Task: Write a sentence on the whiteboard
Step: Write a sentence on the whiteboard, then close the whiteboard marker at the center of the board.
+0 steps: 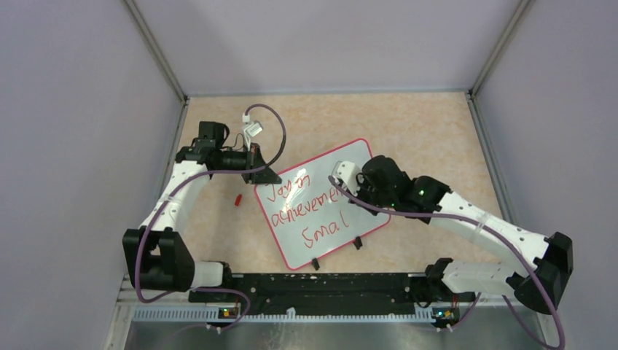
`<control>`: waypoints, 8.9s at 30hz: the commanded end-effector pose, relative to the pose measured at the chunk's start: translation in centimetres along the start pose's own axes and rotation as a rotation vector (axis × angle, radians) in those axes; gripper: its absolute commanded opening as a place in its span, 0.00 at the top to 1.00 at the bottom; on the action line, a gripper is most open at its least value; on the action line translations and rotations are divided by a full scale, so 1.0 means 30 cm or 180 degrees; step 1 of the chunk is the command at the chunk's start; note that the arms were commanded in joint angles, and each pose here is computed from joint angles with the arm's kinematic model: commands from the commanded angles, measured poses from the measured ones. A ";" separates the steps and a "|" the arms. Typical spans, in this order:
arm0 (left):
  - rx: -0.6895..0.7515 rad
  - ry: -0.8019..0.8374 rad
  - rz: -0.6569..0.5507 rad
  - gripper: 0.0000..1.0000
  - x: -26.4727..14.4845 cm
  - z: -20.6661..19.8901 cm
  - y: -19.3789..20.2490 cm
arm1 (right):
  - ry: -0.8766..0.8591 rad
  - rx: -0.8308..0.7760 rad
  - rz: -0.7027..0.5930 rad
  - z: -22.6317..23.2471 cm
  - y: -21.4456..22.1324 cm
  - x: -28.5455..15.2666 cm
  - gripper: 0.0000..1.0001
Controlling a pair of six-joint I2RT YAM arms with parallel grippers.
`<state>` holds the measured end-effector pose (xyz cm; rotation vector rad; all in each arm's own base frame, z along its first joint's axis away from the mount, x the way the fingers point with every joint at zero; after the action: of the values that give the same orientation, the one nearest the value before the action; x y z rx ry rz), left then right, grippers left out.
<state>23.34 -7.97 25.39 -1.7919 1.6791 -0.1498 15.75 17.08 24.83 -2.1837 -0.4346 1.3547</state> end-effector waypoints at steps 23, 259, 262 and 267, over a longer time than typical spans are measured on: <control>0.0124 -0.0321 0.0002 1.00 0.004 0.050 0.009 | -0.0284 -0.0250 0.0353 0.040 0.085 0.009 1.00; 0.2550 -0.0310 0.1113 1.00 0.341 -0.520 -0.110 | -0.2002 0.2472 -0.1670 -0.180 -0.118 -0.032 1.00; 0.2519 -0.0266 0.1084 1.00 0.360 -0.522 -0.117 | -0.2026 0.2462 -0.1643 -0.171 -0.120 -0.014 1.00; 0.2523 -0.0179 0.0911 1.00 0.391 -0.534 -0.130 | -0.2120 0.2482 -0.1700 -0.164 -0.122 0.005 1.00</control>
<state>19.73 -22.66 33.05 -0.8534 1.6010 -0.3246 20.11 17.78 28.61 -0.8837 -0.4877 1.5408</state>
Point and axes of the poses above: each gripper's point midway between its finger pads, its own x axis out along the fingers, its own z axis along the line the jaws close on, y = z × x, the point moved 10 cm from there along -x, back along the fingers, and after that the axes turned 12 degrees about -x, right-handed, at the moved point
